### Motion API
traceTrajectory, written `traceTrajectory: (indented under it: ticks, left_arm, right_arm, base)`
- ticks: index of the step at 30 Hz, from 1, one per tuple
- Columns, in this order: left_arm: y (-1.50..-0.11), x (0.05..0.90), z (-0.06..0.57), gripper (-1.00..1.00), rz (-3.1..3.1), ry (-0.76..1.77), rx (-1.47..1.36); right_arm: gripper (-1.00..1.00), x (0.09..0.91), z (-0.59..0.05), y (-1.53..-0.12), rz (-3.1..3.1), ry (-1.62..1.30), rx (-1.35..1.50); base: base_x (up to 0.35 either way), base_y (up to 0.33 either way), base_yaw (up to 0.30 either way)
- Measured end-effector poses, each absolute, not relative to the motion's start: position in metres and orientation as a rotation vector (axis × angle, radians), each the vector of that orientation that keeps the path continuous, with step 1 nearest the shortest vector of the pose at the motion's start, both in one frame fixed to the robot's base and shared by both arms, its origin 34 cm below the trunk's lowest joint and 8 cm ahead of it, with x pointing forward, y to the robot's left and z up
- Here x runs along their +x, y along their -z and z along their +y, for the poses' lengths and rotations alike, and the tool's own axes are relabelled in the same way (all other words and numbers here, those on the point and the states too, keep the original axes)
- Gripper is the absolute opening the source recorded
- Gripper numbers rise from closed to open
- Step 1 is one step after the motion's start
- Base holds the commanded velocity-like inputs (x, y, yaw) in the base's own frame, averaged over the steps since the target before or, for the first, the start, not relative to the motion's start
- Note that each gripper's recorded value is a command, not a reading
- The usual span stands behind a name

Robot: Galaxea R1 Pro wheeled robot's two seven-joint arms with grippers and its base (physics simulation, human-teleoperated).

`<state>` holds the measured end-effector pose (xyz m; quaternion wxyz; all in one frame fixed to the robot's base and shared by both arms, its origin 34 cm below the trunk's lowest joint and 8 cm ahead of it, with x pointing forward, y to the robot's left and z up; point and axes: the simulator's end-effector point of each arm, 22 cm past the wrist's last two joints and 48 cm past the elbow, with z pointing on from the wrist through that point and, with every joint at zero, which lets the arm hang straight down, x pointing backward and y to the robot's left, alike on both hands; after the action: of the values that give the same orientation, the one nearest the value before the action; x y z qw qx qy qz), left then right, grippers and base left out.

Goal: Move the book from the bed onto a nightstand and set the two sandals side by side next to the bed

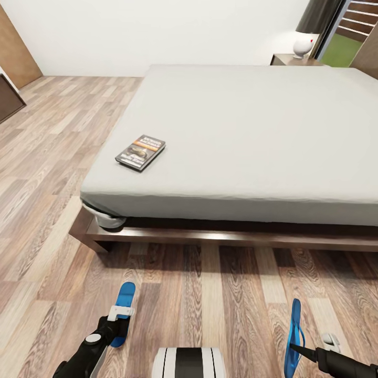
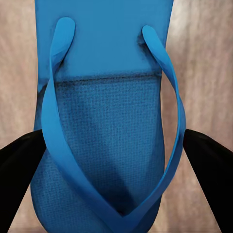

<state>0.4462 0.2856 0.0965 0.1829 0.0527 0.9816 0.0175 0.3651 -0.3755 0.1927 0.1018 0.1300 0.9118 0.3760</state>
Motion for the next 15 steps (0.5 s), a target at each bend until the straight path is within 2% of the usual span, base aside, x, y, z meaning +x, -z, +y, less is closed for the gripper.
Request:
traceTrajectory:
  ticks: [15]
  left_arm:
    - [-0.0903, 0.4396, 0.2856, -1.00, 2.786, -0.049, 0.150]
  right_arm:
    - [-1.00, 0.3601, -0.3754, -0.1877, 2.707, -1.112, 0.394]
  base:
    - [0.000, 0.000, 0.000]
